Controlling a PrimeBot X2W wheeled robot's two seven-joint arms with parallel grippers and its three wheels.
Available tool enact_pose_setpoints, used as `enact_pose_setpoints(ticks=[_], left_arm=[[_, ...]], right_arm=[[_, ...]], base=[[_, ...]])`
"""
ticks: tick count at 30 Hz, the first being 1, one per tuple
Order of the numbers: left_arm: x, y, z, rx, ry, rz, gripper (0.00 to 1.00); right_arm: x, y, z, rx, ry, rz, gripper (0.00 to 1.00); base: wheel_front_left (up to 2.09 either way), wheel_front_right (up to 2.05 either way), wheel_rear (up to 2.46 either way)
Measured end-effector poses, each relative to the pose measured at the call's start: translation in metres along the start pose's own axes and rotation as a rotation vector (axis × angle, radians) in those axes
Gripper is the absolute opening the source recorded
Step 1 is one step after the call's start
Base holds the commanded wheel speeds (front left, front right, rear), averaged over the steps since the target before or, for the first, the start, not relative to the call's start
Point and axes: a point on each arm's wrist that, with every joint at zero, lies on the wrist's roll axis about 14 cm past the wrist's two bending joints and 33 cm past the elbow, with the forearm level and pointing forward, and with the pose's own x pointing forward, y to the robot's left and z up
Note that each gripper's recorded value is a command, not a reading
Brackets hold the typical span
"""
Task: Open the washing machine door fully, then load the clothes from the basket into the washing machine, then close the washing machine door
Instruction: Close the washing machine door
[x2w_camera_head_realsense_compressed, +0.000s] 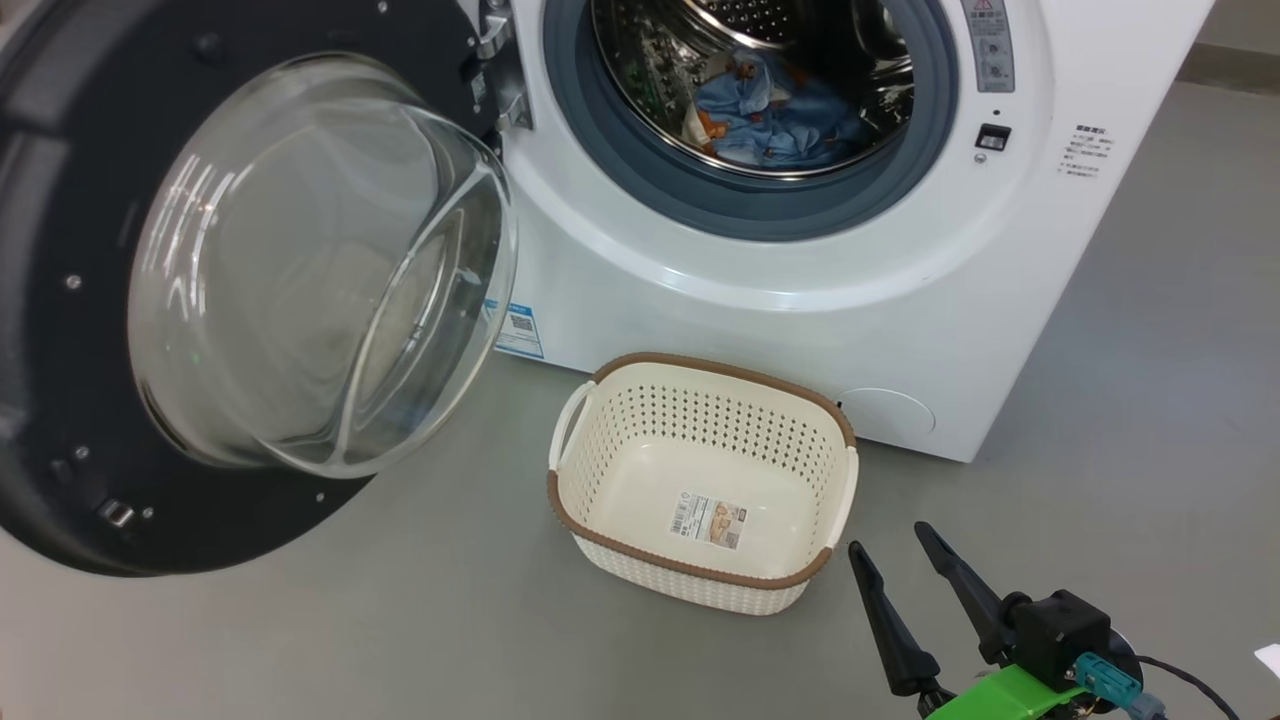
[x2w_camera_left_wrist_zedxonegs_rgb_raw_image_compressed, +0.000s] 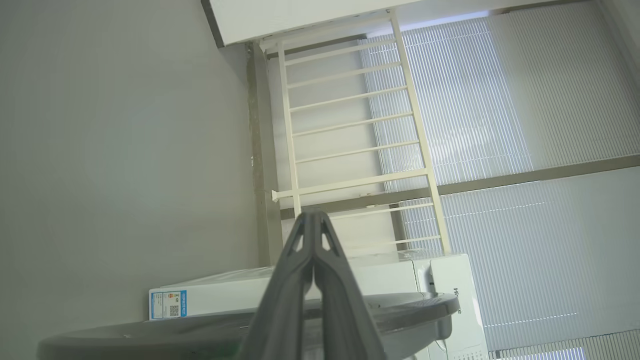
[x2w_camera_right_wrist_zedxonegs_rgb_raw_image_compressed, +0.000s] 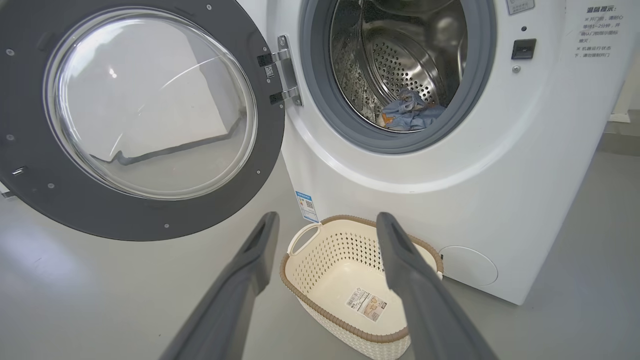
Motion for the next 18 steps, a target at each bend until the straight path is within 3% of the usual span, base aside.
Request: enact_pose_setpoints(ticks=[18], left_arm=[[0.029, -0.005, -0.05, 0.031, 0.128, -0.01, 0.0]], right_arm=[[-0.005, -0.026, -0.004, 0.005, 0.013, -0.063, 1.0]], base=[[0.0, 0.0, 0.0]])
